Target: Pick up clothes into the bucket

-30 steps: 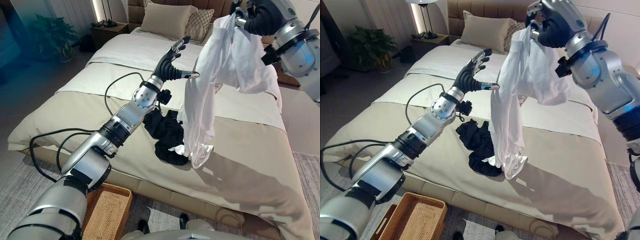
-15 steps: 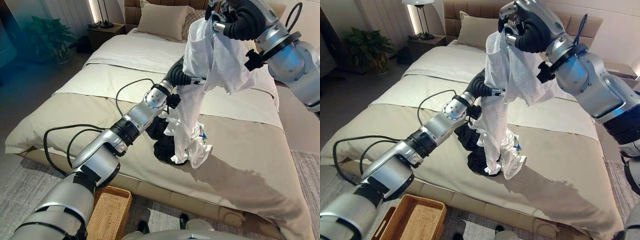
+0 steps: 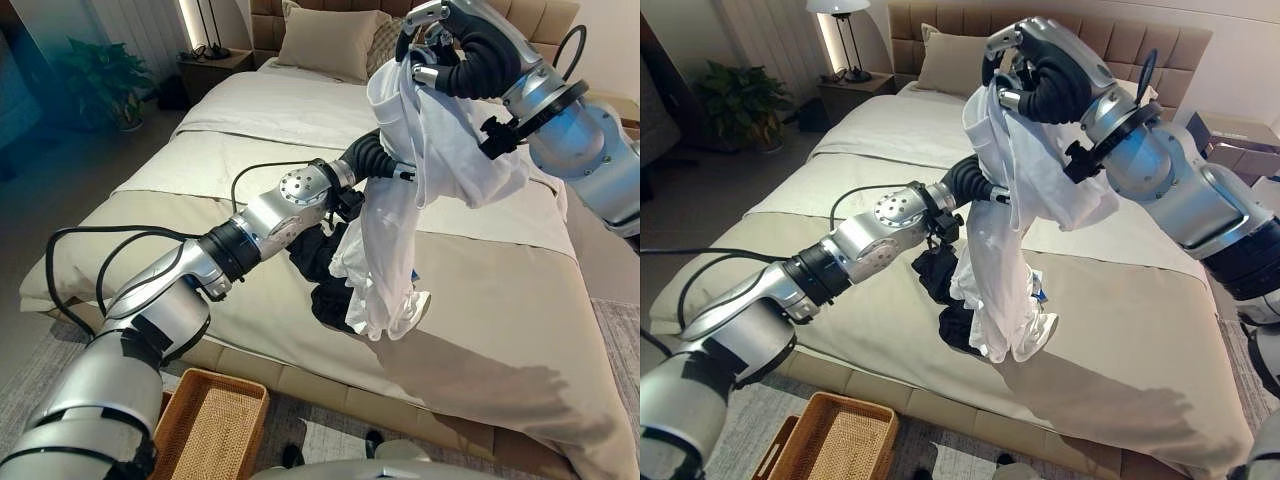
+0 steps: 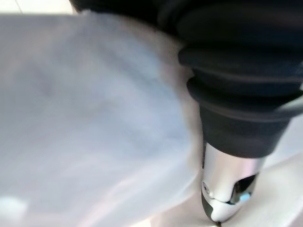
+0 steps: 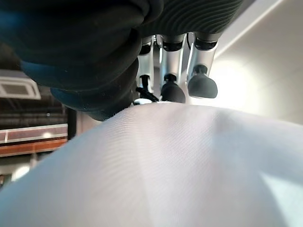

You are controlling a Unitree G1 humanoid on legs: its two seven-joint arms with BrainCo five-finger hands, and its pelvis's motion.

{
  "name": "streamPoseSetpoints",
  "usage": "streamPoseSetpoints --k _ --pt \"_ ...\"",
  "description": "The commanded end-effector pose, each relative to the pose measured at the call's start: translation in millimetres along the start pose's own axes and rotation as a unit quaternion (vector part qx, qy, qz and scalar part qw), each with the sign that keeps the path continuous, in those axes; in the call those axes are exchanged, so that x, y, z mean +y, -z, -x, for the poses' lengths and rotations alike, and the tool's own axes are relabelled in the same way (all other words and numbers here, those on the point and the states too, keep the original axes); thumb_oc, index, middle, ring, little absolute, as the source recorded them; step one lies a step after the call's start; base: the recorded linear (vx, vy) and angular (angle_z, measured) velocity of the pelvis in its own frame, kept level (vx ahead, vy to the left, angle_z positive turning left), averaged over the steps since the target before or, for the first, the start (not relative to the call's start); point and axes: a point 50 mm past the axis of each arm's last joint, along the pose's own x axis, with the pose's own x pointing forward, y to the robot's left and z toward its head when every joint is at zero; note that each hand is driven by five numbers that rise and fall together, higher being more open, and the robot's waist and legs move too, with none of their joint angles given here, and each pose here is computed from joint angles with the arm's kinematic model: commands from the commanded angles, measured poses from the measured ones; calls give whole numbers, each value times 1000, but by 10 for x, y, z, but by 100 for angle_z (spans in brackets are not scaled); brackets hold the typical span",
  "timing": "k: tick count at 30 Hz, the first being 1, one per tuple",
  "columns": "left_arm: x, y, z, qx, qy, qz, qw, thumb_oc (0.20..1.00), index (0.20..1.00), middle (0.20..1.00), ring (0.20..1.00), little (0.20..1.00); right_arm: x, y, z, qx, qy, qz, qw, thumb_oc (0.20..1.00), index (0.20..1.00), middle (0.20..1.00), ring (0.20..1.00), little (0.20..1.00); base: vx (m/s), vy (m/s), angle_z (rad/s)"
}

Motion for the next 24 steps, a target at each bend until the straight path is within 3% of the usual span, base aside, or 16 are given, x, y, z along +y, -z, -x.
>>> streamPoseSetpoints --k 1,9,13,15,16,17,18,24 --pt "-96 -190 -88 -51 35 79 995 1000 1000 1000 1000 1000 -146 -121 -50 -42 43 -41 997 200 200 200 200 200 14 -6 3" --pt "-181 19 -58 -79 31 218 972 1000 1000 1000 1000 1000 -39 -59 -24 -31 26 -82 996 200 200 200 200 200 0 0 0" --pt "-271 72 -87 -87 39 245 965 1000 1000 1000 1000 1000 -36 -61 -40 -32 21 -82 996 200 200 200 200 200 0 0 0" --pt "-306 78 -98 -86 47 247 964 868 868 868 868 868 -40 -64 -51 -33 21 -82 996 200 200 200 200 200 4 4 -2" --pt "-368 79 -121 -86 62 256 961 470 470 470 470 470 -46 -66 -67 -34 21 -81 996 200 200 200 200 200 8 8 -5" --pt "-384 73 -126 -90 66 259 959 291 291 291 291 291 -48 -63 -72 -33 21 -81 996 200 200 200 200 200 13 12 -4" --pt "-407 69 -132 -95 70 266 957 216 216 216 216 216 -42 -55 -72 -32 21 -85 996 200 200 200 200 200 0 0 0" --pt "-447 116 -142 -111 63 291 948 200 200 200 200 200 -51 -18 -85 -26 38 -89 995 200 200 200 200 200 0 0 0"
